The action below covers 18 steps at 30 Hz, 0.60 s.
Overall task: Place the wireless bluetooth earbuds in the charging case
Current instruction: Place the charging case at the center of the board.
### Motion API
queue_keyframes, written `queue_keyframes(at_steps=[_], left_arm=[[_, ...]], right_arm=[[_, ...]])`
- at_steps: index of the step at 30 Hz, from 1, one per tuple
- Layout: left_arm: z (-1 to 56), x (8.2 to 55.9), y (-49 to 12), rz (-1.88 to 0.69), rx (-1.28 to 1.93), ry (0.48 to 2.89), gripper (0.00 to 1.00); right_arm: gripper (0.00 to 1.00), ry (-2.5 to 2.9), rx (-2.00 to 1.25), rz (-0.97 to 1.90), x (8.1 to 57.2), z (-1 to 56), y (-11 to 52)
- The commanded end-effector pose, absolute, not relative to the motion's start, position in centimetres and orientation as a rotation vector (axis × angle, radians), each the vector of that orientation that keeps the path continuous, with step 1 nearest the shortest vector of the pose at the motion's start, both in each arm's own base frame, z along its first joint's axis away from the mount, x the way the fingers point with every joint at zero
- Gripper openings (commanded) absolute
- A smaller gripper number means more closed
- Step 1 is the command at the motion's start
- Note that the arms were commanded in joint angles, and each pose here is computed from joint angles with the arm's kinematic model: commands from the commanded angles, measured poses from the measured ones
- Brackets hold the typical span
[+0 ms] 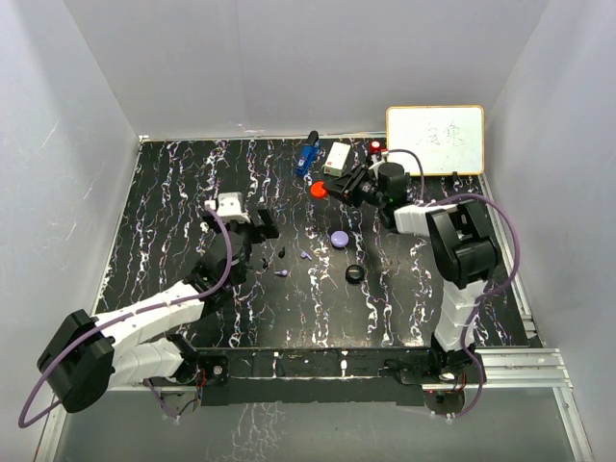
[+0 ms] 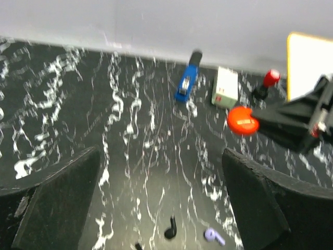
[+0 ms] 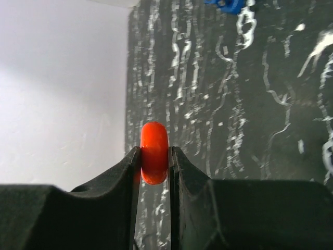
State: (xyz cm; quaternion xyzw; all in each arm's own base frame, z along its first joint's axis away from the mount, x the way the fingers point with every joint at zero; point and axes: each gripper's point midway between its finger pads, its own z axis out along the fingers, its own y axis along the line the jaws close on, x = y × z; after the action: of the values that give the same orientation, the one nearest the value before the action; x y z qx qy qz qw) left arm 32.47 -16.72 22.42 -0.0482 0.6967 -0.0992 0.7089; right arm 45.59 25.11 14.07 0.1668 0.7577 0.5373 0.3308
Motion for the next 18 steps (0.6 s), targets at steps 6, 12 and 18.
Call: queue_keyframes(at_steps=[6,12,18], left_arm=[[17.9,30.7,-18.6,-0.312,-0.036,1.794,0.99],[17.0,30.6,-19.3,-0.336,-0.023,1.819,0.99],[16.0,30.8,-20.1,-0.355,-0.009,1.847,0.99]], right_arm=[[0.00,2.110,0.262,1.236,48.9,10.0,29.1],[0.00,2.149,0.251,1.205,49.9,8.3,30.5],[0.05,2.168,0.246,1.173,50.8,7.2,31.2]])
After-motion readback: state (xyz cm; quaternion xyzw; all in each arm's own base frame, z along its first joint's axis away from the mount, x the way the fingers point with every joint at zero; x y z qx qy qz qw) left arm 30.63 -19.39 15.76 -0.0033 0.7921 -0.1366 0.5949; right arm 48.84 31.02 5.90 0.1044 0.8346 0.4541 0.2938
